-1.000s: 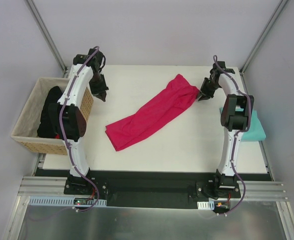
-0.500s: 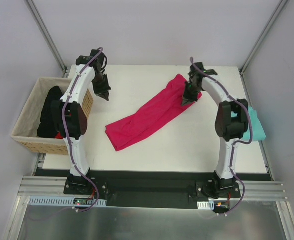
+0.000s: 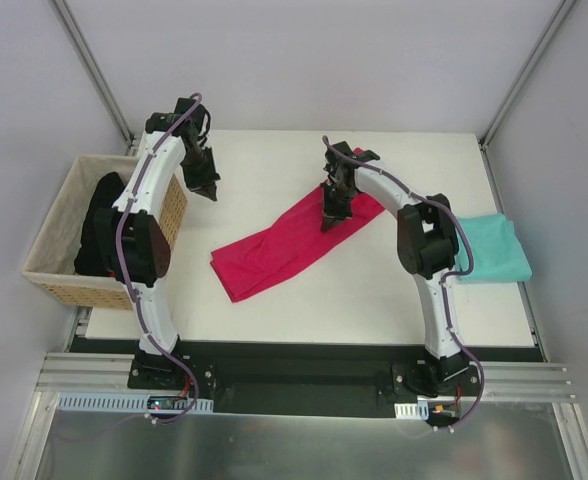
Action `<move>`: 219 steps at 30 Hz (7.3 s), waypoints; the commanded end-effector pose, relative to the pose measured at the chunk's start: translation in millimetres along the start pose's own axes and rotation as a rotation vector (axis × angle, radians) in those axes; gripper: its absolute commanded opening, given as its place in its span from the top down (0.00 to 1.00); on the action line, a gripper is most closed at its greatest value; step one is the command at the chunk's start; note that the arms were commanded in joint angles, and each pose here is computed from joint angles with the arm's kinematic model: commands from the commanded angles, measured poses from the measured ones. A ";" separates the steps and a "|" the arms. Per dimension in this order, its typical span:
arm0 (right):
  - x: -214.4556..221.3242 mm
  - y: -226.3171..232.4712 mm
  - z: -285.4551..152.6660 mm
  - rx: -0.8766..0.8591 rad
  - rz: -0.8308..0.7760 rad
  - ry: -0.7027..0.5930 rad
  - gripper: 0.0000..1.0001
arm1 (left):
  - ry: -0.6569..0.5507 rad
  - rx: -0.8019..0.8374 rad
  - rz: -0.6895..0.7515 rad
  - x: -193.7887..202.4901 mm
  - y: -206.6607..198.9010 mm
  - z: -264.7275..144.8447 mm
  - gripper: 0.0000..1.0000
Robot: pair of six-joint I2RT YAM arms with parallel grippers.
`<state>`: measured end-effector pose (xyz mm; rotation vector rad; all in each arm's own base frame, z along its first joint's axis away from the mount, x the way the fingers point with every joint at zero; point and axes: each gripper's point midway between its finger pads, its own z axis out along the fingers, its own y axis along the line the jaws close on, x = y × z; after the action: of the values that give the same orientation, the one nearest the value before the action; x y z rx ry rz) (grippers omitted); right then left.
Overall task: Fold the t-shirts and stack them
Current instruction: Rotate the tshirt 90 degrees
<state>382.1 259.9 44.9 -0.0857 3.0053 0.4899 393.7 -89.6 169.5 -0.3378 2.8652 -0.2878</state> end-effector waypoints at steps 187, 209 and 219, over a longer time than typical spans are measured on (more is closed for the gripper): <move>112.7 -99.5 -24.7 0.789 -0.088 0.017 0.99 | -0.041 0.054 0.069 24.0 5.7 -30.0 1.00; -21.5 -84.7 -136.6 0.824 -0.124 -0.283 0.85 | -0.071 0.104 0.036 1.5 -11.7 -33.4 1.00; -81.2 -145.5 -98.6 0.636 0.050 -0.251 0.99 | -0.076 0.029 0.006 0.1 0.4 -32.9 1.00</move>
<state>450.1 97.9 100.8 0.0799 2.7387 -0.5631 386.2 -93.3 196.2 -0.2634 2.7819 -0.3509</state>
